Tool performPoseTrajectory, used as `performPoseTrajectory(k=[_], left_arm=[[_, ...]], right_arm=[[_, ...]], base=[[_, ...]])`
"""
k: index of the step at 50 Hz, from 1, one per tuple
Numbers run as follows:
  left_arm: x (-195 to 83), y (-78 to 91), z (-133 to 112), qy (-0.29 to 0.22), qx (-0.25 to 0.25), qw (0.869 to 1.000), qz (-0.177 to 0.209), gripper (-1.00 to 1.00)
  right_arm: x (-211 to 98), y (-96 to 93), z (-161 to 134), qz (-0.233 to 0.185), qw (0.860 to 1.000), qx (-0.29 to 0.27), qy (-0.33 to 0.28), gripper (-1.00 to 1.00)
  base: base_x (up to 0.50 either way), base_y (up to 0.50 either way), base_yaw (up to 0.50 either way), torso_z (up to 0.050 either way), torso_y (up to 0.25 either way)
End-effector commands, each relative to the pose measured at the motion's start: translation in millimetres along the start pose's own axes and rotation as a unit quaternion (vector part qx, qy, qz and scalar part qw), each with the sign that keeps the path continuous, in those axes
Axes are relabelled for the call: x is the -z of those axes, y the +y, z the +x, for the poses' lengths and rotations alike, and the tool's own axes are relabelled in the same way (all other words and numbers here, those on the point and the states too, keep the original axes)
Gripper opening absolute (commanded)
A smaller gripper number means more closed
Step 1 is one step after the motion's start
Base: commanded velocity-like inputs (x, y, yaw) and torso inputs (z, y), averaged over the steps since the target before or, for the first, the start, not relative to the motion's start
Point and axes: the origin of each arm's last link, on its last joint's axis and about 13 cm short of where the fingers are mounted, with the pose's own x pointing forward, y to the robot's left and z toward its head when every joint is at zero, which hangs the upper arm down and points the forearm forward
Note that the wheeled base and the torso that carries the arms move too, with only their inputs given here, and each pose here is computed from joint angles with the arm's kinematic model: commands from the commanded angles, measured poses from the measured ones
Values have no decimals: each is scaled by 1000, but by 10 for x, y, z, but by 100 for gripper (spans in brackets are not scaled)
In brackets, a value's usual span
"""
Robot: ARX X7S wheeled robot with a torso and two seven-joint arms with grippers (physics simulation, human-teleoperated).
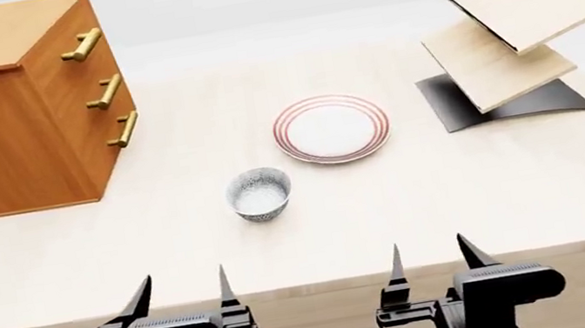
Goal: Open the top drawer of the cabinet and put the bowl in it.
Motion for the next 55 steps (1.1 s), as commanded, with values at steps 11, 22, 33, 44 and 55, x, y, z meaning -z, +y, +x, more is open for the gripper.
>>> performPoseTrajectory(k=[11,22,33,44,55], left_arm=[[-28,-2,-12,-1,12,1000,1,100],[-29,-4,-15,0,16,1000,3,100],[-36,-4,-19,-1,18,1000,3,100],[-91,14,-6,0,11,1000,3,100],[-862,118,116,-31,37,999,17,100]], right_arm=[[-24,4,-18,1,1000,0,-3,100],[-26,3,-14,-3,1000,1,-3,100],[-27,2,-16,-11,1000,6,-7,100],[-69,-15,-15,-4,1000,7,-4,100],[-835,-159,-27,-43,998,0,-44,100]], base=[[0,0,0,50,23],[0,0,0,50,23],[0,436,0,50,23],[0,342,0,49,21],[0,0,0,0,0]])
